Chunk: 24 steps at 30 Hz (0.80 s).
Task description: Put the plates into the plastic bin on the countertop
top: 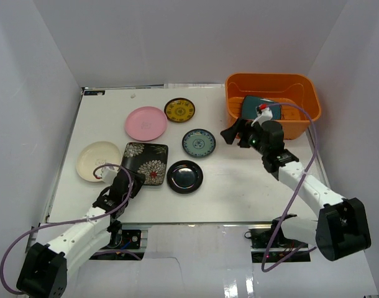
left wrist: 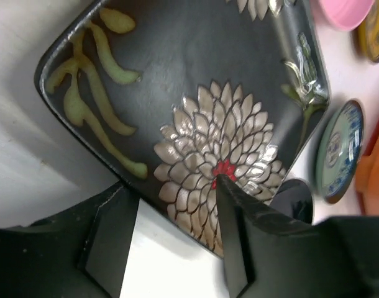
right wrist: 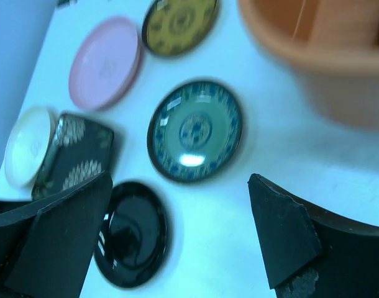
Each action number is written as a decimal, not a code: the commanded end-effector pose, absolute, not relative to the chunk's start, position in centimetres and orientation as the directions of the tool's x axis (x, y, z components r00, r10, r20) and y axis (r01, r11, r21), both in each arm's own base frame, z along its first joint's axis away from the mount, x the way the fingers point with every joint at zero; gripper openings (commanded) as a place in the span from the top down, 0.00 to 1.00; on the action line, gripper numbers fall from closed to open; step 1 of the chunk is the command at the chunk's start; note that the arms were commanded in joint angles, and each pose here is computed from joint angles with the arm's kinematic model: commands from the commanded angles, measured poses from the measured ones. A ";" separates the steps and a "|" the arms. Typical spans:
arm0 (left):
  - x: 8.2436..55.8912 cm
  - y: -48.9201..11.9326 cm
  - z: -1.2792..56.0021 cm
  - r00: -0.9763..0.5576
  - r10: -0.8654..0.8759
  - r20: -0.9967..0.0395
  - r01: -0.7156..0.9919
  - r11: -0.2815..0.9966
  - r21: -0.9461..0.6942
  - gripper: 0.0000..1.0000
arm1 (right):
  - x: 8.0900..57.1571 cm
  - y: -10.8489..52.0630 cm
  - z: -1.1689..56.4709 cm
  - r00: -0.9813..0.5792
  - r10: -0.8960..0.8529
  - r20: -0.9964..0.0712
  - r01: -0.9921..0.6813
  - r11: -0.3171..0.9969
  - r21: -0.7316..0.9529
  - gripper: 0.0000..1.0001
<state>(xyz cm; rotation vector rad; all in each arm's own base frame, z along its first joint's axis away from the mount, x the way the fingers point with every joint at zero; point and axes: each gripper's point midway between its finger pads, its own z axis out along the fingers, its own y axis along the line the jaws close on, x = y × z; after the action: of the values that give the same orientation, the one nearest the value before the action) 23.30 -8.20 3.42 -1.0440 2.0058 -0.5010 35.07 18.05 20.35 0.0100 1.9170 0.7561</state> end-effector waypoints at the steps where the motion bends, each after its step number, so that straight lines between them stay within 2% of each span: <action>1: 24.1 -7.4 3.0 -0.274 -0.825 -0.494 -0.500 0.561 -0.659 0.40 | 32.6 20.9 21.0 -0.447 0.372 -0.813 -0.390 0.738 0.552 0.04; 4: 24.0 -6.8 1.8 -0.274 -0.805 -0.526 -0.516 0.585 -0.626 0.50 | 29.0 23.5 18.8 -0.510 0.318 -0.799 -0.441 0.701 0.560 0.06; 8: 23.8 -6.2 0.9 -0.269 -0.793 -0.547 -0.537 0.595 -0.598 0.70 | 25.4 25.4 16.6 -0.548 0.233 -0.803 -0.479 0.700 0.530 0.07; 9: 24.0 -6.3 1.1 -0.269 -0.793 -0.546 -0.525 0.596 -0.607 0.79 | 24.8 25.6 16.3 -0.562 0.230 -0.794 -0.479 0.692 0.540 0.07; 12: 23.8 -6.2 1.4 -0.258 -0.795 -0.549 -0.513 0.594 -0.620 0.92 | 23.2 26.1 15.8 -0.585 0.224 -0.780 -0.490 0.669 0.559 0.07; 13: 23.8 -6.1 1.5 -0.257 -0.792 -0.554 -0.511 0.598 -0.618 1.00 | 22.8 26.3 15.8 -0.587 0.221 -0.779 -0.494 0.664 0.561 0.07; 18: 23.2 -6.2 2.3 -0.262 -0.797 -0.544 -0.486 0.596 -0.639 1.00 | 22.3 26.5 15.9 -0.593 0.221 -0.775 -0.499 0.654 0.568 0.07; 20: 23.7 -7.0 4.5 -0.261 -0.802 -0.538 -0.426 0.595 -0.682 1.00 | 22.4 27.1 15.9 -0.591 0.192 -0.783 -0.524 0.646 0.555 0.07; 24: 24.5 -7.3 9.9 -0.211 -0.800 -0.562 -0.314 0.600 -0.736 1.00 | 21.8 29.6 16.8 -0.587 0.071 -0.807 -0.641 0.569 0.516 0.01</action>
<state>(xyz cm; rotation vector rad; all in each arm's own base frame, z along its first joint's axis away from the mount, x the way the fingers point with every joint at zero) 23.81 -6.69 5.46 -0.9966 1.8392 -0.5300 21.60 27.26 13.55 -0.3118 2.0716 0.9993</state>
